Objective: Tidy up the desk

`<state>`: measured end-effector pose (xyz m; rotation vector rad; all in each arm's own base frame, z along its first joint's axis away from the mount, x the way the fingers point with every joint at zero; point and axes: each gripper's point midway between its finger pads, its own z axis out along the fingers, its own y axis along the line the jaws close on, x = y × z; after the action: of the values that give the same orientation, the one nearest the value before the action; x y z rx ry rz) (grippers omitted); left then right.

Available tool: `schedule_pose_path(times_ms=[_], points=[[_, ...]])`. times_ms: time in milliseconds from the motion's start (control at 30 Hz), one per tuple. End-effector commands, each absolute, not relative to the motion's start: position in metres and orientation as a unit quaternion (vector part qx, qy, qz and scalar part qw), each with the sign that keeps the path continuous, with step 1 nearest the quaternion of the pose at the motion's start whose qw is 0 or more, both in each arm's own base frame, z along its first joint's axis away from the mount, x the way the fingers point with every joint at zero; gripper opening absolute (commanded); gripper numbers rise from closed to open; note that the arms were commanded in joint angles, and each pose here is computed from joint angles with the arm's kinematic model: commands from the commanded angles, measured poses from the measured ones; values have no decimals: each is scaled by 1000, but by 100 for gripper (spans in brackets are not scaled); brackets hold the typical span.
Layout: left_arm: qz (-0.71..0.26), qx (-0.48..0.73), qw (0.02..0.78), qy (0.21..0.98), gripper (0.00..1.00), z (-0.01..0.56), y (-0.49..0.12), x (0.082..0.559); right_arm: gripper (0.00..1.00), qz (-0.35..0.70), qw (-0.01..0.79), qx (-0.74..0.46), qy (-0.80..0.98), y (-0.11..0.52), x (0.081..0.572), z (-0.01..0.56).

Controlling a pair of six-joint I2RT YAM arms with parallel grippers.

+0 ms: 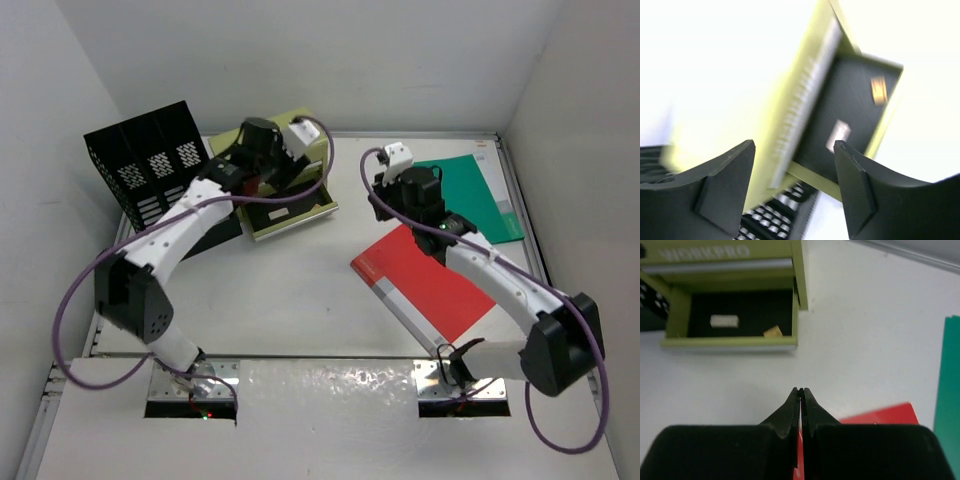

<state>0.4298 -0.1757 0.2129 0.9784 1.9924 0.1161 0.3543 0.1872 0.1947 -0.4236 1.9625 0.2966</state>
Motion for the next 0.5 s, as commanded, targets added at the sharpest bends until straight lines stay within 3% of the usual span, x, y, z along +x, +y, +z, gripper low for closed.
schedule_pose_path(times_ms=[0, 67, 200, 467], points=[[40, 326, 547, 770, 63, 315, -163, 431, 0, 219, 562, -127, 787, 218, 387, 237], [45, 281, 565, 774, 64, 336, -141, 450, 0, 247, 547, -101, 794, 234, 405, 227], [27, 220, 552, 804, 64, 325, -107, 493, 0, 352, 481, -37, 802, 283, 413, 193], [54, 171, 549, 816, 64, 304, -75, 542, 0, 367, 377, -14, 850, 357, 378, 112]])
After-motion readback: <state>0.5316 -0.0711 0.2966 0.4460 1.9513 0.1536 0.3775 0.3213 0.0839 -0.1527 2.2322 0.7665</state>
